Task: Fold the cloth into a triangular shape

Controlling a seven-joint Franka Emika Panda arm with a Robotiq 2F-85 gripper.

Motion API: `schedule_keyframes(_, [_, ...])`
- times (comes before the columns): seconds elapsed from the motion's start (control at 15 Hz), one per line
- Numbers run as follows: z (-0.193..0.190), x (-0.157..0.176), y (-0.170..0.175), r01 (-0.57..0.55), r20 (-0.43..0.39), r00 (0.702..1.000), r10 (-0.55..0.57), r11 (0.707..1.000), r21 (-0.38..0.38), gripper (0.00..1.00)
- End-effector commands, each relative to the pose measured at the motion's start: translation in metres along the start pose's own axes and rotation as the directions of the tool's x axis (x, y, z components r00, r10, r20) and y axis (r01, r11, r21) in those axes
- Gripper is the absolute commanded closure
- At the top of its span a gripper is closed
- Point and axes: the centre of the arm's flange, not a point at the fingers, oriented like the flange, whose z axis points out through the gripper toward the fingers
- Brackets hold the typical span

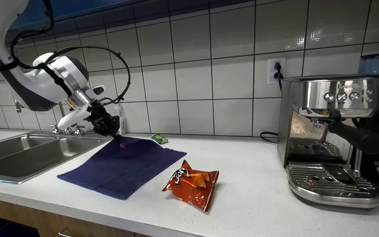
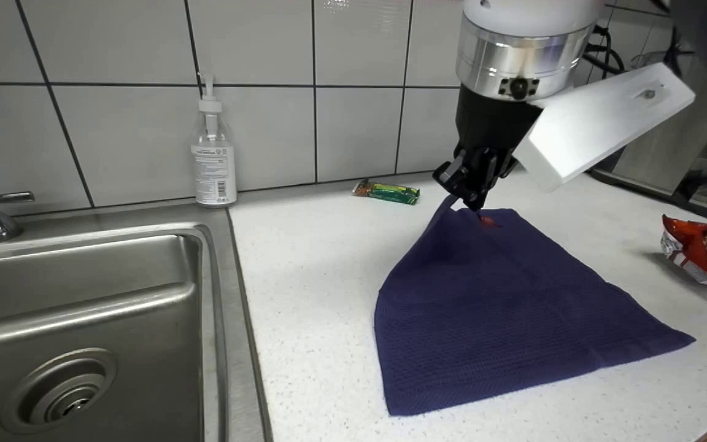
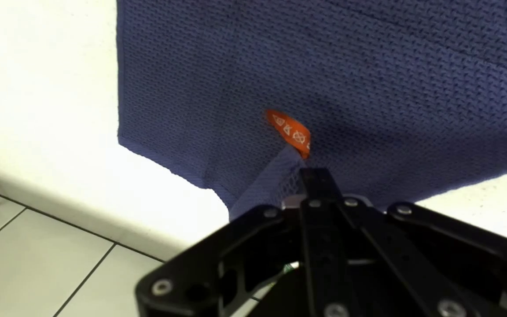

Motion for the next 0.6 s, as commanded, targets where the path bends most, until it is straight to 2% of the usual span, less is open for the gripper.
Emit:
schedule_keyframes(0.0, [-0.023,-0.026,0.016,-0.015,0.001,1.000,0.015,0.998,-0.053,1.00])
schedule_keyframes(0.53, [-0.028,-0.061,0.036,0.039,0.031,0.999,-0.038,0.998,-0.053,1.00])
